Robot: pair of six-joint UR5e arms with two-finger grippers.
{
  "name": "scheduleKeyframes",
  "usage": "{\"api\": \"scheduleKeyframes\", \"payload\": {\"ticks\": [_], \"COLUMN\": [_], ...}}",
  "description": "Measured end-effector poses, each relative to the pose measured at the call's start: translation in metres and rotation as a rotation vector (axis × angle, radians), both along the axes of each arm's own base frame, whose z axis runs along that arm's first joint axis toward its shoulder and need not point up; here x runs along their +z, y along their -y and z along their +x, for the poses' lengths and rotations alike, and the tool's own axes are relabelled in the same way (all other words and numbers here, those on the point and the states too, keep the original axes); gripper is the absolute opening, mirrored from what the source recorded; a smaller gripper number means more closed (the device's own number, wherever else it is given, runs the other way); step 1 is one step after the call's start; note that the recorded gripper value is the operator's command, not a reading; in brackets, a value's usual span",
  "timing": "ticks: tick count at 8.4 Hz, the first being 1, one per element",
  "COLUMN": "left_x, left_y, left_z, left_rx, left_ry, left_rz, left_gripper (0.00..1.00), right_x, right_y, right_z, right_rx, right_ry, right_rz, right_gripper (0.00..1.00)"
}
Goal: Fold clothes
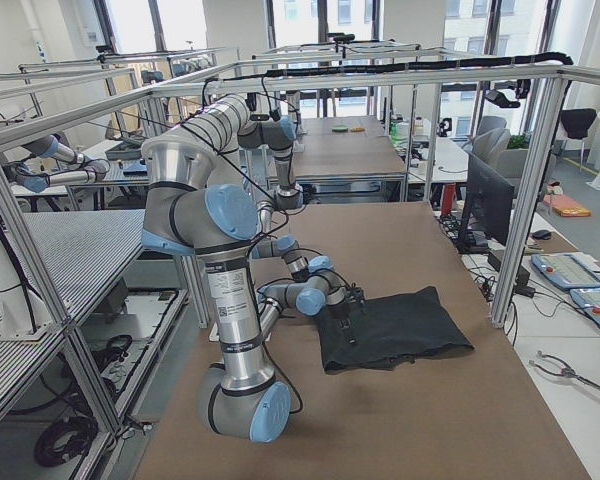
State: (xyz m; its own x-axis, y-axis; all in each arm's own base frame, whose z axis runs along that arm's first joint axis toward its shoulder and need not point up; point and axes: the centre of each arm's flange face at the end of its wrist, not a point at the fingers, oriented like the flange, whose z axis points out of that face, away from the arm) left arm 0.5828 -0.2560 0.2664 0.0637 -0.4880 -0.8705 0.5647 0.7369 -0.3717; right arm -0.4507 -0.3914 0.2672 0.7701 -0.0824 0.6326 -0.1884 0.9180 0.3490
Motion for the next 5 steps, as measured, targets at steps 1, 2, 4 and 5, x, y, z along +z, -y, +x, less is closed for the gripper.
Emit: {"api": "scheduleKeyframes", "payload": {"ticks": [1, 2, 4, 5], "left_x": [0.0035, 0.0085, 0.012, 0.0124], "left_y": [-0.0005, -0.0015, -0.002, -0.0021], "left_z": [0.0026, 0.0069, 0.0111, 0.0118], "left_rx": [-0.001, 0.0, 0.001, 0.001], "left_ry": [0.007, 0.018, 0.026, 0.028], "left_rz": [-0.003, -0.006, -0.008, -0.007], "left_gripper": [1.0, 1.0, 0.91, 0.86], "right_x": [0.0, 0.0001, -0.0001, -0.0002], "right_y": [0.0002, 0.0004, 0.0, -0.0003], "right_z": [0.0002, 0.0003, 0.0, -0.0001], "right_rx": [0.001, 0.001, 0.001, 0.0], "right_ry": [0.0, 0.0, 0.001, 0.001], "right_rz": [0.0, 0.0, -0.001, -0.001], "right_gripper": [0.94, 0.94, 0.94, 0.94]}}
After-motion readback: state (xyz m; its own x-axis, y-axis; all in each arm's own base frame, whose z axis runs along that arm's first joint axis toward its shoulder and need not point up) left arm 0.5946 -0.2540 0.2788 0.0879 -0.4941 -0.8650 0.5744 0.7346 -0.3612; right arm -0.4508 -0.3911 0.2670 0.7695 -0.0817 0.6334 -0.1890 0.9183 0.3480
